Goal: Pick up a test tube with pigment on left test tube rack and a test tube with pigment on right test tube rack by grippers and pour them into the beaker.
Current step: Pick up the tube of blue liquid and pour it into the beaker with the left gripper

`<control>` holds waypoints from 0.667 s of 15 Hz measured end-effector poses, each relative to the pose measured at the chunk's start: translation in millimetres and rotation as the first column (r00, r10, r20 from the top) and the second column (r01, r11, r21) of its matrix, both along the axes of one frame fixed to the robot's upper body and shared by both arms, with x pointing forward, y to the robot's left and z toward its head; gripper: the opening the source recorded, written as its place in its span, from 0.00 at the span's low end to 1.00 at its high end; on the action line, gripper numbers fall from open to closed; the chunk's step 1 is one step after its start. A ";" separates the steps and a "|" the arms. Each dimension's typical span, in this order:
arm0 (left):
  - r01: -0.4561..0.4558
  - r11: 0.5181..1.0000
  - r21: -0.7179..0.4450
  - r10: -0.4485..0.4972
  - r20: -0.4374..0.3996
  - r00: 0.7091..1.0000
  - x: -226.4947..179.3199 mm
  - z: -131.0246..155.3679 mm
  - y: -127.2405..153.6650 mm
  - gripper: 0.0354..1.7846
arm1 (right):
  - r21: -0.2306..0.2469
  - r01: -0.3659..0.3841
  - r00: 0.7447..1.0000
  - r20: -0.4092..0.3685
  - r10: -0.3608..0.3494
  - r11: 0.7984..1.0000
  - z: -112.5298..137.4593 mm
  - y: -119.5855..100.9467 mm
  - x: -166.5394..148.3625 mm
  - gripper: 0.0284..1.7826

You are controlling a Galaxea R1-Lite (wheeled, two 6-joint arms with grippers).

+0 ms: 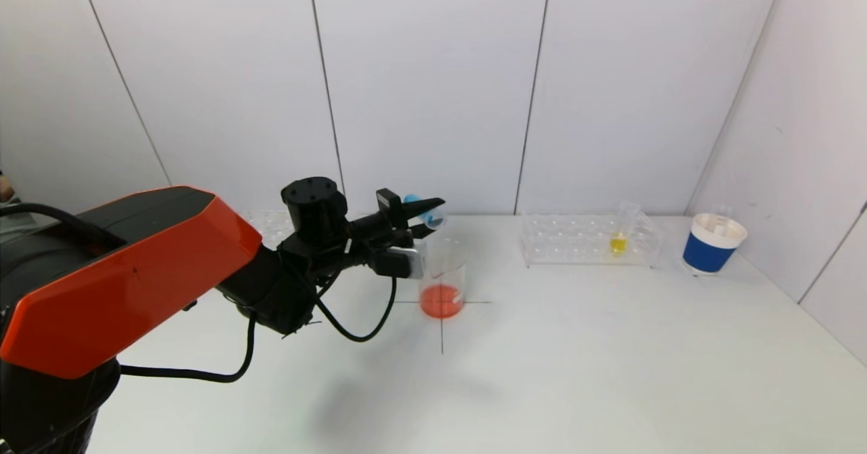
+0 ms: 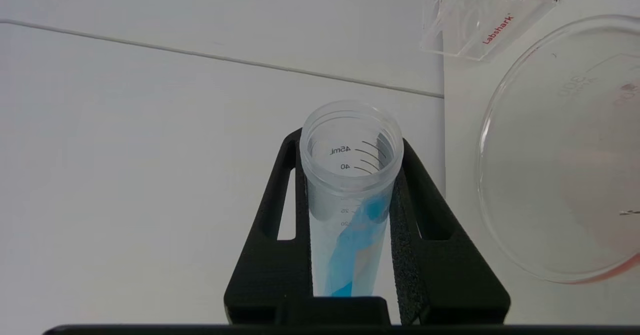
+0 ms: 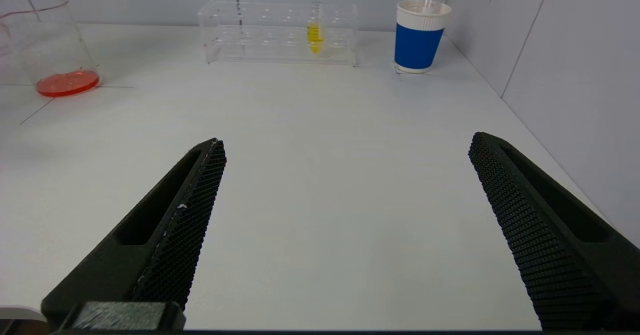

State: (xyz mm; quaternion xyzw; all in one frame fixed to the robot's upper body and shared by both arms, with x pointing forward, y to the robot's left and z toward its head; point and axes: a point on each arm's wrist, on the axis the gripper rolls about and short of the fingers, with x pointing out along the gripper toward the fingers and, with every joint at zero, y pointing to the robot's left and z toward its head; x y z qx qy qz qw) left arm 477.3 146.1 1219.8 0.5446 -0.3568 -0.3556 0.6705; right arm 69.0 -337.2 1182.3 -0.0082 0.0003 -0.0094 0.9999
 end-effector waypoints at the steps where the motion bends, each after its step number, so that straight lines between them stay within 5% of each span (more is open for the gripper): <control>1: -0.001 1.000 0.005 0.001 0.007 1.000 -0.3 -0.4 0.1 0.24 | 0.000 0.000 1.000 0.000 0.000 1.000 0.0 0.0 0.0 0.99; 10: -0.018 0.998 0.064 0.012 0.078 0.997 -1.7 -1.1 2.6 0.24 | 0.000 0.000 1.000 0.000 0.000 1.000 0.0 0.0 0.0 0.99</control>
